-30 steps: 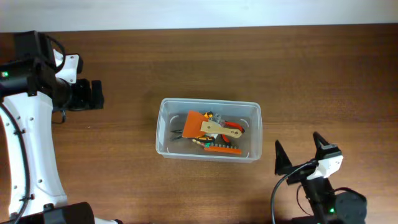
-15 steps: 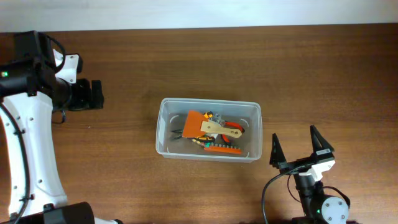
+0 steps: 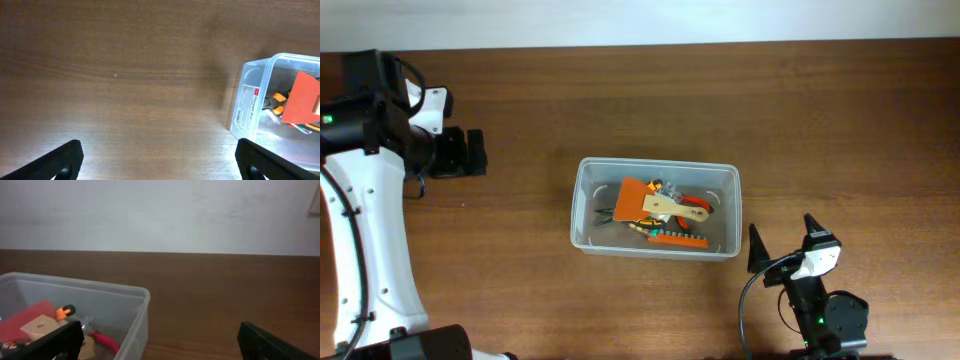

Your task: Pack container

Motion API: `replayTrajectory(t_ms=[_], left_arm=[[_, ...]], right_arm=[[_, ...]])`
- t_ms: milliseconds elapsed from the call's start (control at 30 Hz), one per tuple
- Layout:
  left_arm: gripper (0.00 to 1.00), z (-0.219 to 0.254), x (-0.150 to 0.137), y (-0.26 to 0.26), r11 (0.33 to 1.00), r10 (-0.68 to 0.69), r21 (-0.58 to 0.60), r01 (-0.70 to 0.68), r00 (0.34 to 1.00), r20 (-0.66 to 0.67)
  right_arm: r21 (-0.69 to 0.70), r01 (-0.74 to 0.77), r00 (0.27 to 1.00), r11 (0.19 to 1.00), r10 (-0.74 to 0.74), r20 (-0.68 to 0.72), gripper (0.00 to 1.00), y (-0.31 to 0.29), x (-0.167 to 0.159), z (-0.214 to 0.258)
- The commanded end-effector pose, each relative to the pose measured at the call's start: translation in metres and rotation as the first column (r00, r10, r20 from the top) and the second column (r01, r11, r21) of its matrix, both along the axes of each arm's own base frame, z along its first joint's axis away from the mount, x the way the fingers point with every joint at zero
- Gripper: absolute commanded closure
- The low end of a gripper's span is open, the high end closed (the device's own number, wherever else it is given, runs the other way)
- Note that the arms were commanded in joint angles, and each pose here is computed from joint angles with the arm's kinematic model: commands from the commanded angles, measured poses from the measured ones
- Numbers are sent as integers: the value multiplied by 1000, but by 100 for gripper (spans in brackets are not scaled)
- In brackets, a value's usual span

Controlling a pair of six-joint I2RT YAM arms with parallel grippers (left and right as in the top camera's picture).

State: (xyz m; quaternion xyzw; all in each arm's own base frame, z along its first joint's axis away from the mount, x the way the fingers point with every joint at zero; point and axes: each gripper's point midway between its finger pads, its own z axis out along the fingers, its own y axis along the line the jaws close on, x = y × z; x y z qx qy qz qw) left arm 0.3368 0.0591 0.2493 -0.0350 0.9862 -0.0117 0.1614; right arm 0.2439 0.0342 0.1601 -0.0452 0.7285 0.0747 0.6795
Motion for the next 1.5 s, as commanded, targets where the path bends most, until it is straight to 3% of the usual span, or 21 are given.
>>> replayTrajectory(t_ms=[0, 1467], left_arm=[[1, 2, 3, -2, 1000, 7, -12, -7, 1000, 9], [1, 12, -2, -3, 1000, 5, 1, -5, 999, 39]], right_arm=[[-10, 48, 999, 999, -48, -3, 2, -9, 1, -2], [-9, 47, 999, 999, -47, -3, 1, -9, 1, -2]])
